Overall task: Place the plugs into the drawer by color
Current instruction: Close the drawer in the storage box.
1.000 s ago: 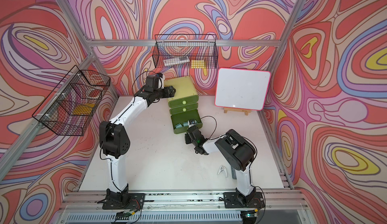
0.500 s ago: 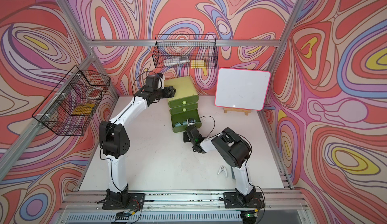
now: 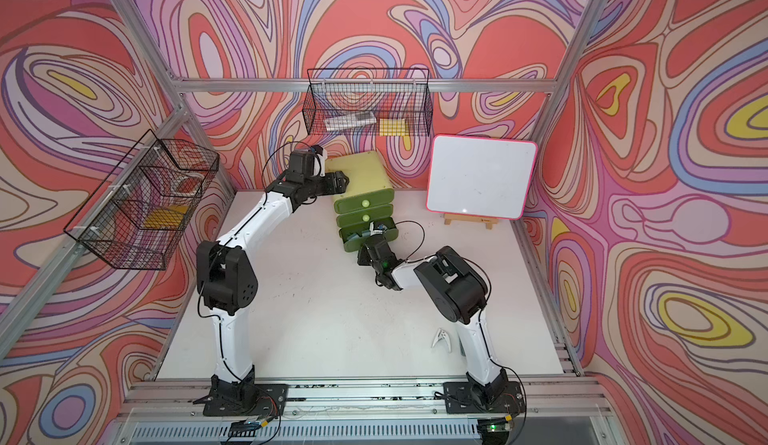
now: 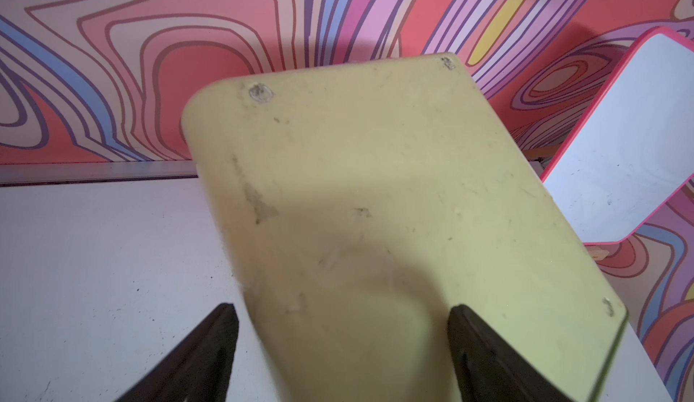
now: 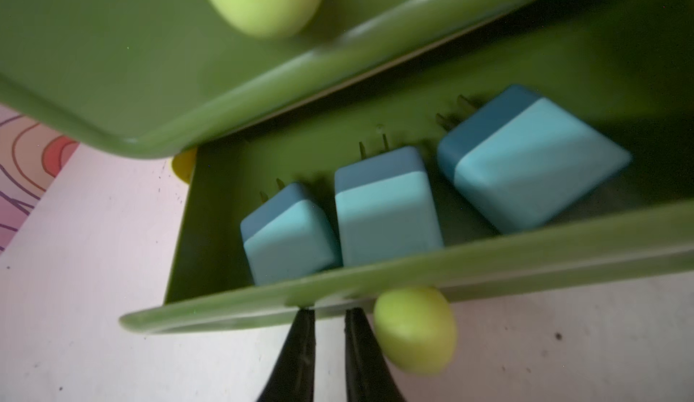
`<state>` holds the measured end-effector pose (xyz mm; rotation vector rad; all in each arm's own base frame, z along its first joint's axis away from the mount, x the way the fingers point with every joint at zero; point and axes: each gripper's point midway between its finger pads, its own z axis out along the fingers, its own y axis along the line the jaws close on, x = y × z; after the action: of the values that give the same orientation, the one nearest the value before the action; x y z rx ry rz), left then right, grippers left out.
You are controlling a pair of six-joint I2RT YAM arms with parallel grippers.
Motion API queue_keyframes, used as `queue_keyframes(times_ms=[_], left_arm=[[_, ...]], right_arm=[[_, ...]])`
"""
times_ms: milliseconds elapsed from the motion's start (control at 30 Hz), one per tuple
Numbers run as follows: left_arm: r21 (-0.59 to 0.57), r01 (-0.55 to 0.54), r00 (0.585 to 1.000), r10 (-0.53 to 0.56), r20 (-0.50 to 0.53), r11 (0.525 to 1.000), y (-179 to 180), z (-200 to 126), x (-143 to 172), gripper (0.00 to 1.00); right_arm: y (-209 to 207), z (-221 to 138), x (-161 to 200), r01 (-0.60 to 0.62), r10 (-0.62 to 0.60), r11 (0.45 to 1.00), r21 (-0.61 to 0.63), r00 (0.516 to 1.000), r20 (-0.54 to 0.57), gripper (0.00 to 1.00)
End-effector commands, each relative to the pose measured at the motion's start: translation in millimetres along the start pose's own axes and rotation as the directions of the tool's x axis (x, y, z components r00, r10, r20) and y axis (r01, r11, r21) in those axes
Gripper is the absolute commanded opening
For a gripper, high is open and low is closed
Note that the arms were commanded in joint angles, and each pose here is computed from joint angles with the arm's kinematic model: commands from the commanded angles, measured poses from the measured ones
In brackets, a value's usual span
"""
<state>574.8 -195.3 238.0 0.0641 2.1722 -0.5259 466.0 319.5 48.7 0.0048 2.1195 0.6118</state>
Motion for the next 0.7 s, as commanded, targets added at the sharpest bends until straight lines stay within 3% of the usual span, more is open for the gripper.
queue_keyframes(times_ms=[0,500,667], left_arm=[[-0.025,0.012,0.997,-0.014,-0.076,1.000,6.9,-7.0,19.9,0.86],[-0.015,0.016,0.998,-0.016,-0.066,1.000,1.9,-16.1,20.1,0.86],[0.029,0.047,0.999,-0.047,-0.017,0.998,-14.4,-38.2,-3.4,0.88]], right_arm=[[6.2,13.9,-11.2,-0.082,0.083,0.995,-0.048,0.996,0.022,0.18],[17.9,52.2,-30.8,-0.207,0.215,0.968,-0.140,0.976,0.045,0.18],[37.4,19.2,-51.8,-0.208,0.222,0.946,-0.247,0.975,0.029,0.19]])
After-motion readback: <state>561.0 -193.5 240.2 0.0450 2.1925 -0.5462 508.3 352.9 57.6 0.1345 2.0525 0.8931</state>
